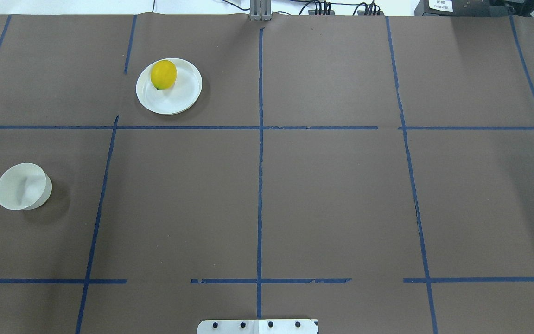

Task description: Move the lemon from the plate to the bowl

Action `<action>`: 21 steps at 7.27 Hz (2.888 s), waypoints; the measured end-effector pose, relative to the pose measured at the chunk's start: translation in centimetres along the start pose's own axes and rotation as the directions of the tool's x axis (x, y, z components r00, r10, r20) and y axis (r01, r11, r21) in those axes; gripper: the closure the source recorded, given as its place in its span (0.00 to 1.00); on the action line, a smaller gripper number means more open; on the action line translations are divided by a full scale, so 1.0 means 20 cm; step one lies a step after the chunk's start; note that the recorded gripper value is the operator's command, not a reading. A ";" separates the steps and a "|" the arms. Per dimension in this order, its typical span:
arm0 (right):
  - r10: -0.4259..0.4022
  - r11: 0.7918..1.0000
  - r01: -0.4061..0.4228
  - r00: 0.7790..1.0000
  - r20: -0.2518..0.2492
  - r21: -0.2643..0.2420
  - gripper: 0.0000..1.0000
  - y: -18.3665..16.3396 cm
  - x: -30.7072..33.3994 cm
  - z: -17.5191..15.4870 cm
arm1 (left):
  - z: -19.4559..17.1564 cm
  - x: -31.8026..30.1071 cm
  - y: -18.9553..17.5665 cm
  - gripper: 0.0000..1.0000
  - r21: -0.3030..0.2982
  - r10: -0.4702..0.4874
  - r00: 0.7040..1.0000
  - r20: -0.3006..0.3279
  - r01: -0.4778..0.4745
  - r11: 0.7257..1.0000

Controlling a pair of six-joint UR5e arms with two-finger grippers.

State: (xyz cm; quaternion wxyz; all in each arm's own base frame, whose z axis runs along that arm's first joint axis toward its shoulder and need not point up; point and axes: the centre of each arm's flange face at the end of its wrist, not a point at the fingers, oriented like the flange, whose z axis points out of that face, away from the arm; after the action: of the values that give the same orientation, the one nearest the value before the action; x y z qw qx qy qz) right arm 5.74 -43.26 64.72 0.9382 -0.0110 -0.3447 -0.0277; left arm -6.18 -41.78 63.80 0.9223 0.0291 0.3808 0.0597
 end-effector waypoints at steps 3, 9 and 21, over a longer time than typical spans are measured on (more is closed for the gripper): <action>0.000 1.000 0.000 1.000 0.000 0.000 0.00 0.00 0.00 0.00 | 0.00 0.00 0.00 0.00 -0.001 -0.001 1.000 0.001 0.001 1.000; 0.000 1.000 0.000 1.000 0.000 0.000 0.00 0.00 0.00 0.00 | -0.19 0.29 -0.50 0.00 0.205 0.162 0.986 0.022 -0.163 0.965; 0.000 1.000 0.000 1.000 0.000 0.000 0.00 0.00 0.00 0.00 | 0.65 2.44 -1.88 0.00 0.186 0.146 0.989 -0.024 -0.139 0.973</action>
State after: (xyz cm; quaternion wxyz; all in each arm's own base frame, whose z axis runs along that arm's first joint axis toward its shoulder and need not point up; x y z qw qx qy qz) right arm 5.74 -43.29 64.69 0.9382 -0.0108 -0.3448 -0.0278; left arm 40.66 -72.61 35.25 0.9017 0.1403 0.3988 0.0909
